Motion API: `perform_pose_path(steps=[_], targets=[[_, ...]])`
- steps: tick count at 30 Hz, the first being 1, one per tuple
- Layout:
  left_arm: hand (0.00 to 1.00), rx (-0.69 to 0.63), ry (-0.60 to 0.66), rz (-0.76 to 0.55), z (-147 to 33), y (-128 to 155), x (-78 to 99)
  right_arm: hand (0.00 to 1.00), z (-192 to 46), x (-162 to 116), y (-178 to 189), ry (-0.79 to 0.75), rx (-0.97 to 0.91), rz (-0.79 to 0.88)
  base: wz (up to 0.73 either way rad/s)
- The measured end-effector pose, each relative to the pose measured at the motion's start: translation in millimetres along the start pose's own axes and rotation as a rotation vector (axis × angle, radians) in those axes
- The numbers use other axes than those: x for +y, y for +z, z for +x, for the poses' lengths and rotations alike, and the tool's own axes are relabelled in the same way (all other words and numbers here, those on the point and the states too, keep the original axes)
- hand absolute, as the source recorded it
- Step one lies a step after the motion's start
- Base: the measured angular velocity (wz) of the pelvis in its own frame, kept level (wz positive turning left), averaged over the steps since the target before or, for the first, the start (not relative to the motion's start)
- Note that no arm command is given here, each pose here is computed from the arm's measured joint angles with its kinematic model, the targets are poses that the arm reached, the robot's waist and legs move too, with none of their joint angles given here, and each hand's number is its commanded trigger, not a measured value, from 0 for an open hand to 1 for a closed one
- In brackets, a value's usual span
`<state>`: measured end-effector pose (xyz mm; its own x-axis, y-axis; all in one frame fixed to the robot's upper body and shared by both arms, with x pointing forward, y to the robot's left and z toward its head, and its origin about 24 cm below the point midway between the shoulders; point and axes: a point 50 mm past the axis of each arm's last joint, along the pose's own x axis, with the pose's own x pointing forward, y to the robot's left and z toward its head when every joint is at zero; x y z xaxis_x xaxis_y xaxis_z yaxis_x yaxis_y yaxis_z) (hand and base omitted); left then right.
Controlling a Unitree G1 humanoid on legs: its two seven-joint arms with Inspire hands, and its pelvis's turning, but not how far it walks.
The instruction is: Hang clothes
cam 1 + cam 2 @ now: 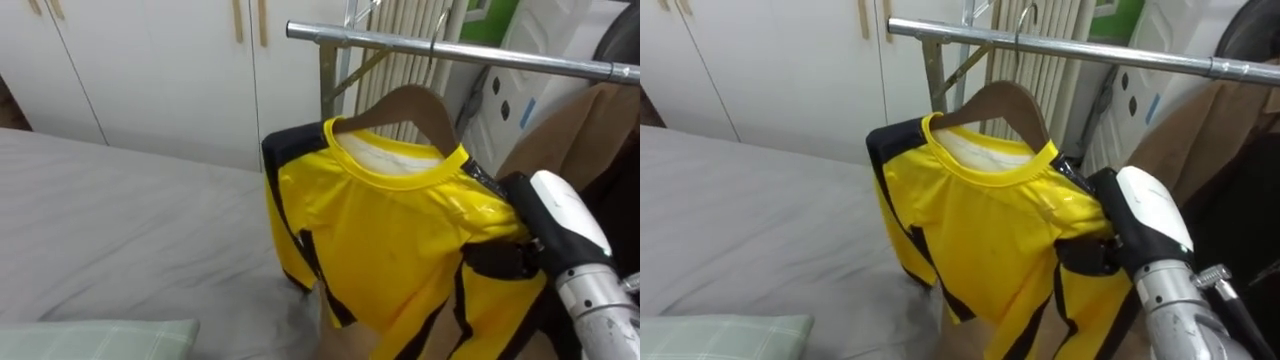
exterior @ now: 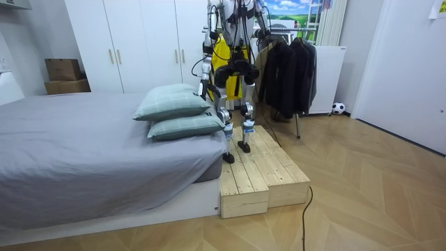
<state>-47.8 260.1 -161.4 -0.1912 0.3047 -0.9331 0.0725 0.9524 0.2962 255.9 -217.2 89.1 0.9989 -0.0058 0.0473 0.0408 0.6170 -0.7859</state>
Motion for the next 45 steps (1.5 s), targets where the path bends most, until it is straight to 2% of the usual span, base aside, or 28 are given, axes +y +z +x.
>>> perform_pose_path(steps=[5,13,17,28,34,36,45], targets=[[0.00,-0.019,0.006,0.001,0.0,1.8,2.4,1.00,16.0,-5.4,1.9,-0.012,-0.010,0.019,0.06],[0.00,-0.035,0.007,0.001,-0.1,4.1,2.9,1.00,20.2,-6.6,-2.5,-0.002,-0.005,0.035,0.01],[0.00,-0.050,0.015,0.011,-0.1,5.3,4.5,1.00,28.6,-7.5,-12.4,0.009,0.035,0.128,0.07],[0.00,-0.073,0.027,0.017,-0.9,10.6,7.2,1.00,27.7,1.1,-36.5,0.038,0.133,0.416,0.04],[0.00,-0.086,0.037,0.001,-1.5,13.6,9.7,1.00,28.4,4.3,-42.1,0.056,0.161,0.487,0.00],[0.00,-0.087,0.037,-0.001,-1.6,14.2,9.9,1.00,35.2,6.0,-45.6,0.069,0.180,0.562,0.00],[0.00,-0.087,0.029,-0.003,-1.7,14.6,9.6,1.00,45.8,14.2,-62.9,0.126,0.279,0.673,0.11]])
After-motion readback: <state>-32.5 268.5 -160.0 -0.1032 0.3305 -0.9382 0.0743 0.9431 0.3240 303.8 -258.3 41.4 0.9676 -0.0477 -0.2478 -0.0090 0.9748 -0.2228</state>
